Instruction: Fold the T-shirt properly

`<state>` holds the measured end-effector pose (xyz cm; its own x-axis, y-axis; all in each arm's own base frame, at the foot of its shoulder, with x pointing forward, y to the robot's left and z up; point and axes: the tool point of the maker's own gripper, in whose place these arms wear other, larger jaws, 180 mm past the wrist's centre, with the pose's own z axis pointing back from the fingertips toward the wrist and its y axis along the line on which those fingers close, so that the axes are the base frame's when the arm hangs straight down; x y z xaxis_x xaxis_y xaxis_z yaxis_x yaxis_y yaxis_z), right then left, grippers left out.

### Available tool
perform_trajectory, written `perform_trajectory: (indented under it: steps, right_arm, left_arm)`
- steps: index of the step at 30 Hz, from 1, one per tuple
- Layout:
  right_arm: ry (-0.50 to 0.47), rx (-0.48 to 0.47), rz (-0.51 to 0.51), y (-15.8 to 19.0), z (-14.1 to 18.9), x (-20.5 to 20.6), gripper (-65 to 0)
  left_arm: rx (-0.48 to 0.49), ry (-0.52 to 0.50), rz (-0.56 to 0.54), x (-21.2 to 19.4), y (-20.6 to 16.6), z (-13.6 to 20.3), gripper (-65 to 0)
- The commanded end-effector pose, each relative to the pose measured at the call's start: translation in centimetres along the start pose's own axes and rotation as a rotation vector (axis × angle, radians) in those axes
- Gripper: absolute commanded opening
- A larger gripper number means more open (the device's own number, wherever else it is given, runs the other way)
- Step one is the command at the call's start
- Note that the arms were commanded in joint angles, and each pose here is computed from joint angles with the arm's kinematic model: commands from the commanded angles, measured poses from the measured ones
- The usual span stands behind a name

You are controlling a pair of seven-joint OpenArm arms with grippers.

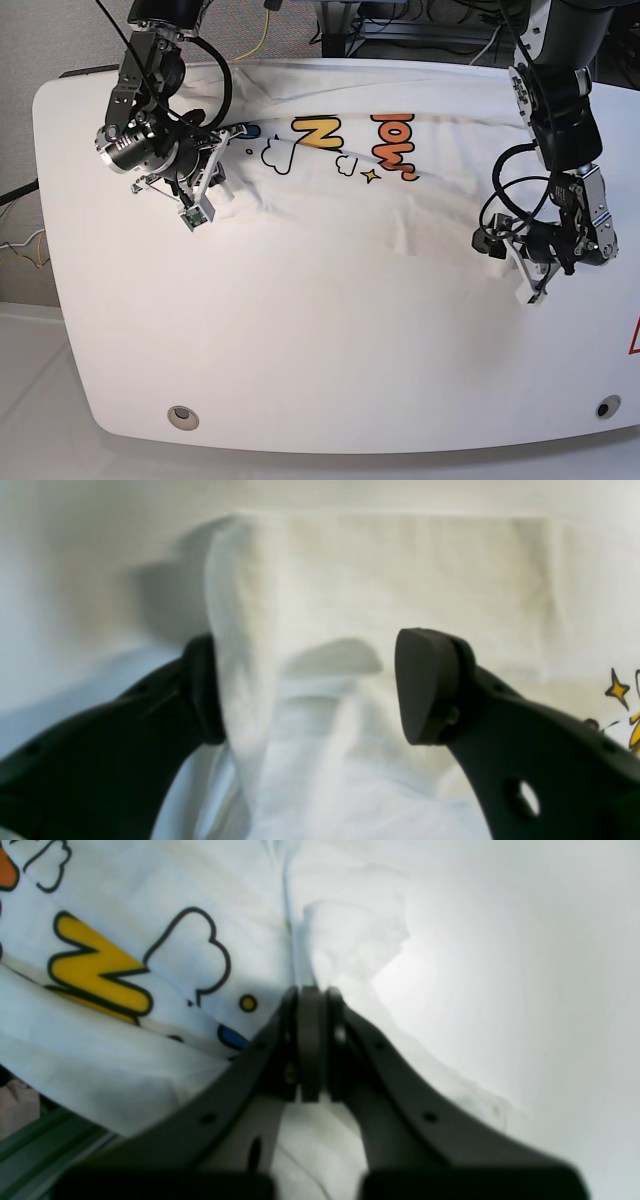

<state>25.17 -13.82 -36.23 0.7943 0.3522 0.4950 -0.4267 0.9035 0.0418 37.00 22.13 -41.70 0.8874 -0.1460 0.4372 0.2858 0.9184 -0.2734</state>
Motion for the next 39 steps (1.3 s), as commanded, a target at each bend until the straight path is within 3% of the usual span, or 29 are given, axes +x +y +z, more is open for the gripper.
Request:
perform_trajectory:
  steps: [1, 6, 9, 11, 13, 15, 16, 21, 39]
  right_arm:
    - [-0.045, -0.010, 0.016, -0.3, 0.6, 1.2, -65.0]
    - [-0.044, -0.010, 0.014, -0.3, 0.6, 1.2, -65.0]
    - [-0.044, -0.010, 0.014, -0.3, 0.6, 1.2, -65.0]
    - [-0.044, -0.010, 0.014, -0.3, 0.6, 1.2, -65.0]
    - [-0.044, -0.010, 0.014, -0.3, 0.6, 1.2, -65.0]
    - [-0.046, -0.011, 0.014, -0.3, 0.6, 1.2, -65.0]
    - [-0.046, -0.011, 0.014, -0.3, 0.6, 1.2, -65.0]
    - [-0.049, -0.011, 0.014, -0.3, 0.6, 1.4, -65.0]
    - [-0.050, -0.015, 0.014, -0.5, 0.6, 1.5, -65.0]
  left_arm:
    - [0.004, 0.068, -0.007, -1.3, -0.3, -0.5, -19.6]
    - [0.000, 0.076, -0.006, -1.6, -0.5, -0.7, -20.1]
    - [-0.002, 0.076, -0.009, -1.6, -0.6, -0.7, -25.3]
    - [0.000, 0.076, -0.009, -1.6, -0.5, -0.7, -33.5]
    - [0.003, 0.078, -0.009, -1.7, -0.4, -0.6, -49.4]
    - [0.006, 0.083, -0.015, -1.7, -0.4, -0.6, -61.1]
    - [0.006, 0.088, -0.021, -1.7, -0.5, -0.7, -63.4]
    - [0.022, 0.113, -0.050, -2.0, -0.1, -0.5, -59.4]
    - [0.054, 0.166, -0.054, -3.0, 1.1, 0.6, -60.1]
